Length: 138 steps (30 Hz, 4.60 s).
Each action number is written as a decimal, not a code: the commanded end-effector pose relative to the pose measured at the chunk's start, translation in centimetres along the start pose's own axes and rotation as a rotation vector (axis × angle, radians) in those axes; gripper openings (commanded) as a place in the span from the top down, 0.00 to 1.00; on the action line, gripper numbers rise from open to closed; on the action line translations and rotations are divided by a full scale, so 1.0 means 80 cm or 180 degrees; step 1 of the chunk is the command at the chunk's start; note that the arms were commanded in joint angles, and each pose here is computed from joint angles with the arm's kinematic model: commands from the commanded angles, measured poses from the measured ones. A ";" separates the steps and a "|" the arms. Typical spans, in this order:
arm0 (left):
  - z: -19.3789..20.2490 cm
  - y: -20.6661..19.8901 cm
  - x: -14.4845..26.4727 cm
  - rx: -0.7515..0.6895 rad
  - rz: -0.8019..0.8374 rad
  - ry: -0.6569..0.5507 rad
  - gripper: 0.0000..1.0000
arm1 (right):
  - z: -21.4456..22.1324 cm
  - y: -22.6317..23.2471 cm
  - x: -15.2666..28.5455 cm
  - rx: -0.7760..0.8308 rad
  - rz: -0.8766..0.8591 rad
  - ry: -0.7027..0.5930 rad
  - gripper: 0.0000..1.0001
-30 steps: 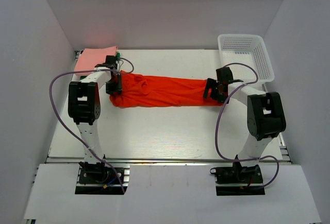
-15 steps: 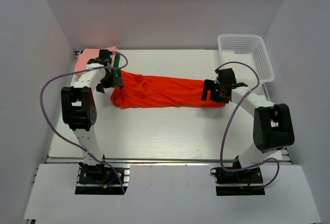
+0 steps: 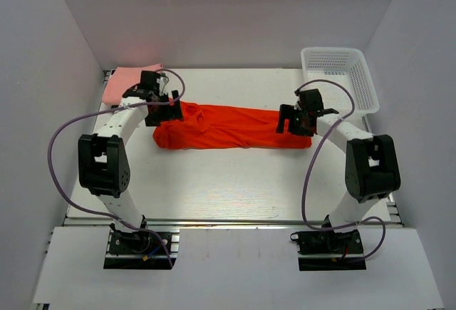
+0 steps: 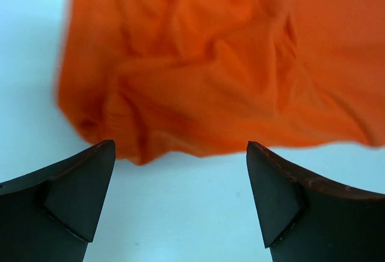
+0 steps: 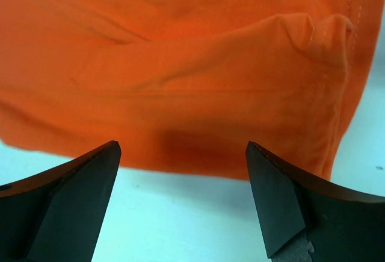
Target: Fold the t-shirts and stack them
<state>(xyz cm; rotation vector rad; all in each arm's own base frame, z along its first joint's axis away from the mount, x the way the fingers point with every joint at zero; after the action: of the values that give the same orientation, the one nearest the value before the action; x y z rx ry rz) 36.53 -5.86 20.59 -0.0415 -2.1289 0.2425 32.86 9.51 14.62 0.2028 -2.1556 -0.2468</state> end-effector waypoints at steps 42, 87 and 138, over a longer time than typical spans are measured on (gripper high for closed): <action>-0.080 -0.155 -0.242 -0.1065 0.1992 -0.0104 0.00 | 0.292 0.280 0.082 0.2408 -0.2937 0.1706 0.10; 0.188 -0.031 0.076 -0.0169 0.1325 -0.0319 0.00 | -0.182 0.208 -0.142 0.1772 -0.0250 -0.1326 0.32; 0.169 -0.041 0.060 -0.0252 0.1394 -0.0199 0.00 | -0.205 0.154 -0.143 0.1553 -0.0100 -0.1468 1.00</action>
<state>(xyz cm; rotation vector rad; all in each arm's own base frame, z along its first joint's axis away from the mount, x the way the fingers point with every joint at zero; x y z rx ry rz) 22.18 -10.21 16.79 -0.4964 -2.1325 0.4198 51.07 22.96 13.00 0.4985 -2.5072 0.3278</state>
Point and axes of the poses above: each gripper's point midway between its finger pads, its own x axis back along the fingers, its own y axis along the line the jaws close on, z = x × y, the point moved 10 cm from there along x, back along the fingers, and after that the axes turned 2 degrees about -x, right-handed, at the moved point
